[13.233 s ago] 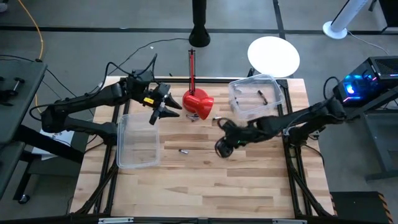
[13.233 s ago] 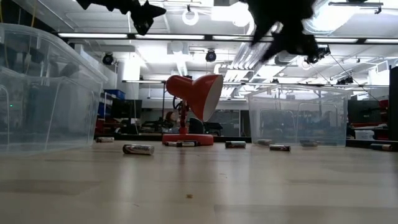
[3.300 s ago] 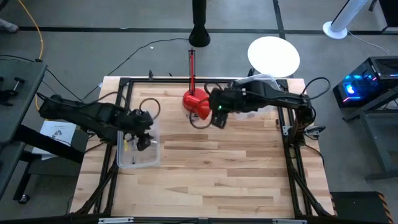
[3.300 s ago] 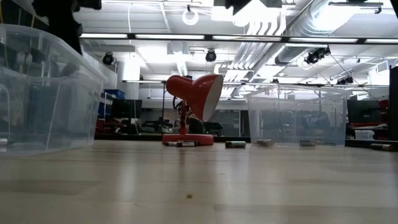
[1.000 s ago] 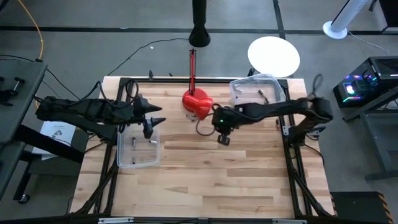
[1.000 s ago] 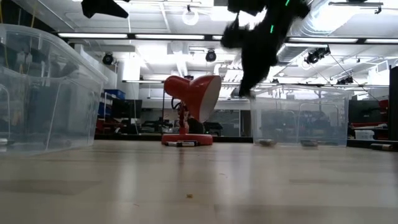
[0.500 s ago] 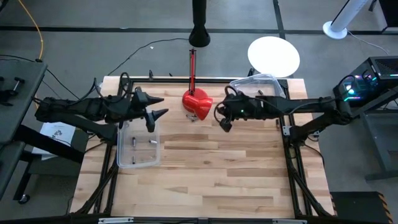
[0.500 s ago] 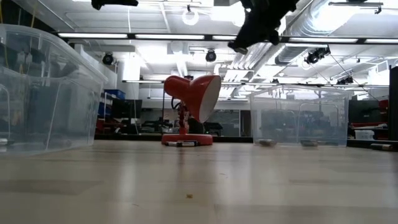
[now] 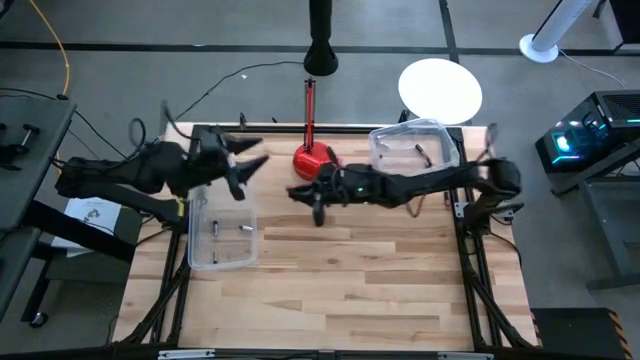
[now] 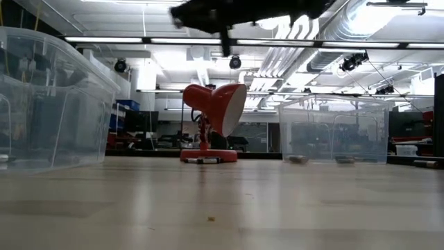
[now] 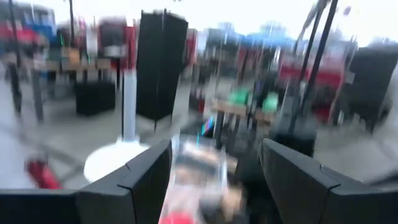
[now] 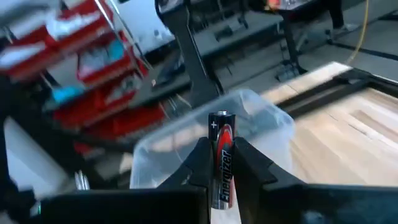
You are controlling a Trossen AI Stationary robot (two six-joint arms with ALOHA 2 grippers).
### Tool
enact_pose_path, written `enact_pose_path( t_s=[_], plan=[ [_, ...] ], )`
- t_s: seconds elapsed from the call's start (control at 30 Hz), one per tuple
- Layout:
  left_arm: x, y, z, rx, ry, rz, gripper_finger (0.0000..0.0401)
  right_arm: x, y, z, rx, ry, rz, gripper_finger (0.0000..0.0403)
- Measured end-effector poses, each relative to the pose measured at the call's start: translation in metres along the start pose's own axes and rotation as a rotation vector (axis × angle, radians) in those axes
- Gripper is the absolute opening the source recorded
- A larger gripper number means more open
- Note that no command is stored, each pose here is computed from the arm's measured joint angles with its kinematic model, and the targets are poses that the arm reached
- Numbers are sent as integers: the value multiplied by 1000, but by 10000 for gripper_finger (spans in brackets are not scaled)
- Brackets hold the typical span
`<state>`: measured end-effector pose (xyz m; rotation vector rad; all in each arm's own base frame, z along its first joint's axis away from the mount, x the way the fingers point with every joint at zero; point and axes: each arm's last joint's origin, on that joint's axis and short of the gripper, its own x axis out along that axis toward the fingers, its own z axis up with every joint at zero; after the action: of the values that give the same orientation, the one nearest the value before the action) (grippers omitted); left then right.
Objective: Sort batteries
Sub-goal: Put the silver battery into the bottom transparent bin
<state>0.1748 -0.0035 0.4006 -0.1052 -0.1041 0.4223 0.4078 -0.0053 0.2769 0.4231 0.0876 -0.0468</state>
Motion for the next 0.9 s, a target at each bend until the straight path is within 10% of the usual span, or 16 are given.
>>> enact_pose_path(
  t_s=[0.47, 0.9],
  plan=[
    [-21, 10, 33, -91, -247, -6, 236, 115, 20, 6, -136, 102, 133, 21],
    [-21, 10, 33, -89, -245, -7, 236, 144, 8, -16, -17, 137, 91, 74]
  ],
)
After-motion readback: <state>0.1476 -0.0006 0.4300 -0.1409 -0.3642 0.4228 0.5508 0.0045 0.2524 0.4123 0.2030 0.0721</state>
